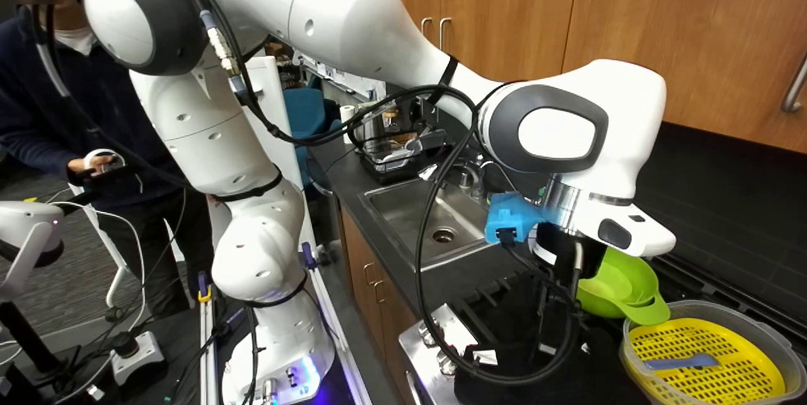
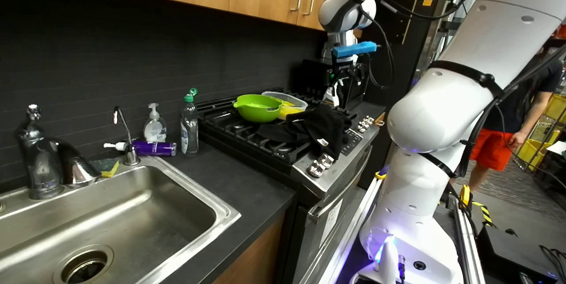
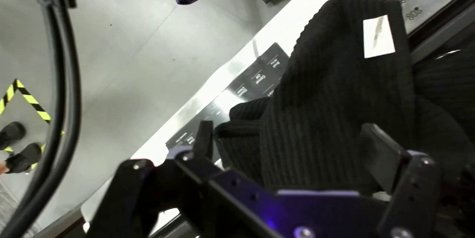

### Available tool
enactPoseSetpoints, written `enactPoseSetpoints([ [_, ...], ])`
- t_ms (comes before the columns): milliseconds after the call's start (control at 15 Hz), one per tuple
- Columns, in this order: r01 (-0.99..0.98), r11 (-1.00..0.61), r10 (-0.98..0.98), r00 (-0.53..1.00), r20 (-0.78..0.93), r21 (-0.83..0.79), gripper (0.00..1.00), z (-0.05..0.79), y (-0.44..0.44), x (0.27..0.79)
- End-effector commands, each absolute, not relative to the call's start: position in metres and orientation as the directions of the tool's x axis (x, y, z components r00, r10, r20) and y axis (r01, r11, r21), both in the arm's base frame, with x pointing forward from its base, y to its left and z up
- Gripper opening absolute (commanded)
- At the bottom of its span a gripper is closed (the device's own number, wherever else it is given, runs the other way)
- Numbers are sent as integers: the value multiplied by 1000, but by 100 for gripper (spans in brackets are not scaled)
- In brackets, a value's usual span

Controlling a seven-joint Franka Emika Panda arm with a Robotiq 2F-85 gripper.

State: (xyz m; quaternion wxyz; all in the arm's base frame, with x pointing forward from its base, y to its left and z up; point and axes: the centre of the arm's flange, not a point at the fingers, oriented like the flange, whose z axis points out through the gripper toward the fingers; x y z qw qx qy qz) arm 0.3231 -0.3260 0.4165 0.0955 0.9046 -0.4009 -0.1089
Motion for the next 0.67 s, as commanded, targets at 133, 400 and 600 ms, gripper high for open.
enactPoseSetpoints([
  [133, -686, -711, -703, 699, -130, 153, 100, 409, -334, 343],
  [400, -699, -687, -725, 680, -110, 201, 100, 408, -330, 339],
  [600, -708, -661, -744, 663, -90, 247, 100, 407, -332, 341],
])
